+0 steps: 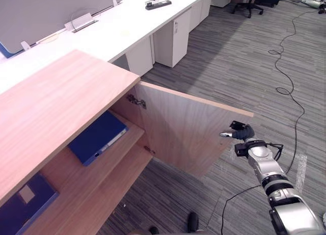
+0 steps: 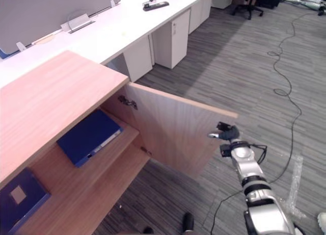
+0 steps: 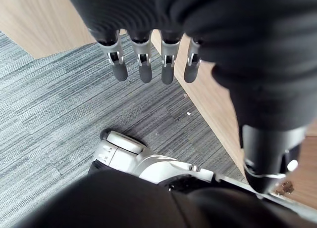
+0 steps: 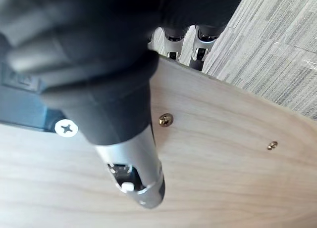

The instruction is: Walk over to the cabinet, pick up the folder, carry it to the office cabinet, place the folder inside the office cabinet, then close the office cabinet door

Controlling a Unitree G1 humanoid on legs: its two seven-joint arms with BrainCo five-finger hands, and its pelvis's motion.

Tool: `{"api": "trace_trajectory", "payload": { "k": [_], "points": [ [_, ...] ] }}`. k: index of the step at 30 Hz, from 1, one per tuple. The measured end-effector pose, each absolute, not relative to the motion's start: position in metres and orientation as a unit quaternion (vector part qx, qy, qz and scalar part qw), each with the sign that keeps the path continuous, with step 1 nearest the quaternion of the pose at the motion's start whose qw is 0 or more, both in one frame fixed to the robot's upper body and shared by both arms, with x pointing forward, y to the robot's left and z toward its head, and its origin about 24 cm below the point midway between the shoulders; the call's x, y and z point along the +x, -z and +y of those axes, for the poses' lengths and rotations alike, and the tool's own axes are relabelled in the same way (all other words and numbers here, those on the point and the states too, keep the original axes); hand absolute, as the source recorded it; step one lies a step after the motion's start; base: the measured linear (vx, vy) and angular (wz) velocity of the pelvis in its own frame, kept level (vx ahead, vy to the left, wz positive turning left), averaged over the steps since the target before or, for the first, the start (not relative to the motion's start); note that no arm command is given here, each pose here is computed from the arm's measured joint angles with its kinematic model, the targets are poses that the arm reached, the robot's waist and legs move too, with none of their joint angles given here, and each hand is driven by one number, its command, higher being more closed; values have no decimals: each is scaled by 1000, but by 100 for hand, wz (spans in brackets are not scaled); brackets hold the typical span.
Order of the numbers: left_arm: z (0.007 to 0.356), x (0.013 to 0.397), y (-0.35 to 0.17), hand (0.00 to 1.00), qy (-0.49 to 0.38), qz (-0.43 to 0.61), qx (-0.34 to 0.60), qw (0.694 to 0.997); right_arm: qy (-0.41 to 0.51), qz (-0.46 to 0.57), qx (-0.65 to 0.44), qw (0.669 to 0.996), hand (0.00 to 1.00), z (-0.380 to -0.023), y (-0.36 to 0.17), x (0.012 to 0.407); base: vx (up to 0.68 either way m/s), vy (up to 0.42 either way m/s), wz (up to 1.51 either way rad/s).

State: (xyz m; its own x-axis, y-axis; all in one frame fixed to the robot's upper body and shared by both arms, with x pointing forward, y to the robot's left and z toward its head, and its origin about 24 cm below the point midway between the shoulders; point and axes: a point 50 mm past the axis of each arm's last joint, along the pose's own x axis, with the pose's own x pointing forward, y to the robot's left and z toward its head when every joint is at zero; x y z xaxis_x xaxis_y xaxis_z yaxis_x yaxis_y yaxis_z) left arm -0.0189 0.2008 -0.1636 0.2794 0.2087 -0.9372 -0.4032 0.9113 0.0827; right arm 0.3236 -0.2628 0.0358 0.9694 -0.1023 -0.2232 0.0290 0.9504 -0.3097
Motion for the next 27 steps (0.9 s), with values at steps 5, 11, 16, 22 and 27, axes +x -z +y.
{"api": "trace_trajectory", "payload": {
  "k": [5, 11, 16, 22, 27],
  "points": [
    [203, -20, 164, 0, -178, 574, -80, 796, -38, 140, -168, 975, 0, -250, -34, 326, 0, -30, -7],
    [212, -19, 165, 0, -149, 589, -50, 793, -283, 202, -302, 888, 0, -212, -18, 300, 11, -51, -15],
    [224, -12, 163, 0, -139, 581, -32, 801, -522, 211, -295, 772, 0, -144, -5, 261, 29, -67, 10],
    [222, -4, 163, 0, -136, 574, -34, 807, -612, 206, -253, 721, 0, -101, 6, 243, 21, 34, 14],
    [223, -1, 163, 0, -132, 571, -31, 810, -633, 215, -243, 703, 0, -94, 11, 235, 38, 81, 2]
  ]
}}
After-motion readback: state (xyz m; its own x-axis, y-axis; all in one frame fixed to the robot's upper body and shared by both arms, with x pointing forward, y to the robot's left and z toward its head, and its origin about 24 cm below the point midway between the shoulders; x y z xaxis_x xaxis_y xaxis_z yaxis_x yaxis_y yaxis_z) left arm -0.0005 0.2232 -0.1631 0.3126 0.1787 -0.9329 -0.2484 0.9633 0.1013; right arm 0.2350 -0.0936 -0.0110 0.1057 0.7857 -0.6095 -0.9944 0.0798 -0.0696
